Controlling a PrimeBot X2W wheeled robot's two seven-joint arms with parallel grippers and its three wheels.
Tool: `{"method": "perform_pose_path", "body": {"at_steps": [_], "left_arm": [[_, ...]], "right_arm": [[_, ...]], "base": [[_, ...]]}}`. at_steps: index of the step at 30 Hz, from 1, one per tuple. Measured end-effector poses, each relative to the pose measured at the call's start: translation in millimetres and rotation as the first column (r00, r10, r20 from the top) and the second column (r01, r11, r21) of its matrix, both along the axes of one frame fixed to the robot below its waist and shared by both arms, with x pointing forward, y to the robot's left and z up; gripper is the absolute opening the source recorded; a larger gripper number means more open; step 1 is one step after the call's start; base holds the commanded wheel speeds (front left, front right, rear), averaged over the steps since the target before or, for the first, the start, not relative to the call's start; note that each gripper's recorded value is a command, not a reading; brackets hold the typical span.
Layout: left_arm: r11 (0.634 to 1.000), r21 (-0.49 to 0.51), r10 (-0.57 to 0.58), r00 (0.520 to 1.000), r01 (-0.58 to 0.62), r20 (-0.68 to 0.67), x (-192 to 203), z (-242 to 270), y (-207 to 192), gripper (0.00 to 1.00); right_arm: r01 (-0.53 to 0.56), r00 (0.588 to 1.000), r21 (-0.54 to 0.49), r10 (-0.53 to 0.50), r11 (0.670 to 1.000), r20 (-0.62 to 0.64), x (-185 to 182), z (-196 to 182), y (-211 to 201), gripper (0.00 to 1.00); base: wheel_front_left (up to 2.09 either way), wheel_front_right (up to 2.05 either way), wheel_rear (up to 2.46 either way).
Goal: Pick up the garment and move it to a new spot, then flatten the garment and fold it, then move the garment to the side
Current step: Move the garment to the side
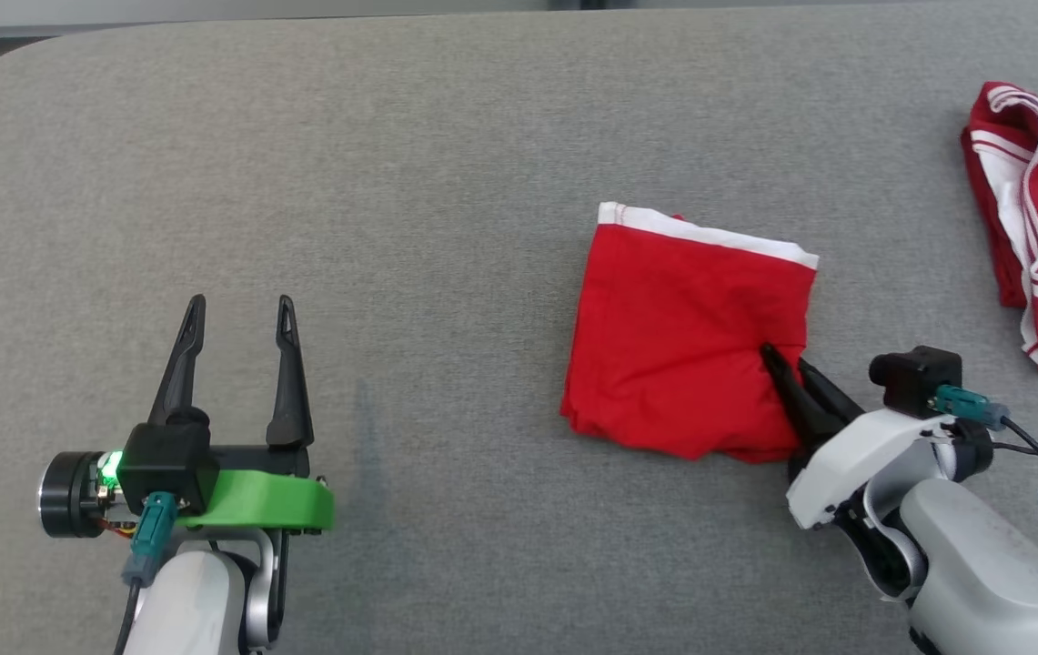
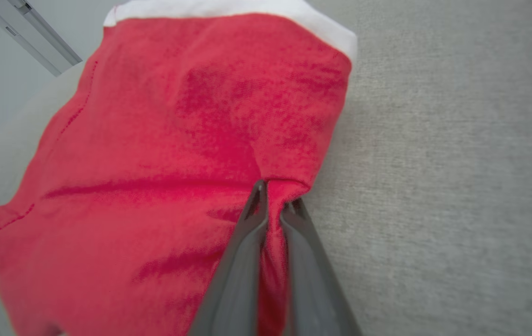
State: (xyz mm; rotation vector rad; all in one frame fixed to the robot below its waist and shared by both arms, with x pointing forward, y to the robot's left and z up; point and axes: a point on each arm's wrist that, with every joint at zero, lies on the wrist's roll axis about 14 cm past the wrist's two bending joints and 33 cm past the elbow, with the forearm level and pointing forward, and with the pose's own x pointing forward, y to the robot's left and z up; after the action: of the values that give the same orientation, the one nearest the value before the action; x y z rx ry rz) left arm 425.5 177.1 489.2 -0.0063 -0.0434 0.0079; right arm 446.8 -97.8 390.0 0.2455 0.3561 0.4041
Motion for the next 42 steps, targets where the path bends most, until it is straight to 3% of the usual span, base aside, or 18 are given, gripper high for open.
{"method": "perform_pose_path", "body": {"at_steps": [10, 18, 25, 29, 31, 32, 33, 38, 42], "left_arm": [[0.985, -0.008, -0.173, 0.984, 0.174, 0.044, 26.6, 5.9, -57.4, 1.00], [0.951, 0.002, -0.309, 0.948, 0.310, 0.078, 58.3, 8.1, -103.8, 1.00], [0.934, -0.006, -0.355, 0.932, 0.357, 0.078, 86.3, -9.5, -121.3, 1.00], [0.930, -0.018, -0.365, 0.929, 0.367, 0.052, 97.6, -30.9, -125.0, 1.00], [0.930, -0.022, -0.366, 0.930, 0.367, 0.034, 101.3, -42.4, -123.9, 1.00], [0.931, -0.024, -0.364, 0.931, 0.365, 0.024, 102.3, -48.6, -122.9, 1.00], [0.932, -0.024, -0.362, 0.932, 0.362, 0.012, 103.1, -55.1, -121.4, 1.00], [0.935, -0.026, -0.354, 0.935, 0.354, -0.029, 104.1, -75.2, -116.8, 1.00], [0.938, -0.019, -0.345, 0.938, 0.345, -0.034, 103.3, -76.0, -112.8, 1.00]], "right_arm": [[0.122, 0.990, -0.188, -0.107, 0.974, 0.090, -3.9, 28.4, -105.8, 0.00], [0.229, 0.959, -0.323, -0.155, 0.918, 0.239, 43.0, 85.9, -177.0, 0.00], [0.401, 0.909, -0.391, -0.307, 0.828, 0.283, 81.6, 100.4, -258.5, 0.00], [0.471, 0.882, -0.437, -0.395, 0.766, 0.258, 94.3, 83.0, -297.7, 0.00], [0.481, 0.877, -0.451, -0.423, 0.752, 0.229, 98.7, 66.6, -304.8, 0.00], [0.486, 0.873, -0.462, -0.439, 0.742, 0.213, 100.2, 57.5, -308.8, 0.37], [0.490, 0.870, -0.464, -0.450, 0.738, 0.203, 103.3, 50.3, -309.8, 1.00], [0.510, 0.860, -0.472, -0.450, 0.719, 0.242, 120.8, 46.1, -311.4, 1.00], [0.542, 0.840, -0.386, -0.466, 0.747, 0.277, 118.0, 44.7, -293.6, 1.00]], "base": [[0.00, 0.00, 0.00], [0.00, 0.00, 0.00], [0.00, 0.00, 0.00], [0.00, 0.00, 0.00], [0.00, 0.00, 0.00], [0.00, 0.00, 0.00], [0.00, 0.00, 0.00], [0.00, 0.00, 0.00], [0.00, 0.00, 0.00]]}}
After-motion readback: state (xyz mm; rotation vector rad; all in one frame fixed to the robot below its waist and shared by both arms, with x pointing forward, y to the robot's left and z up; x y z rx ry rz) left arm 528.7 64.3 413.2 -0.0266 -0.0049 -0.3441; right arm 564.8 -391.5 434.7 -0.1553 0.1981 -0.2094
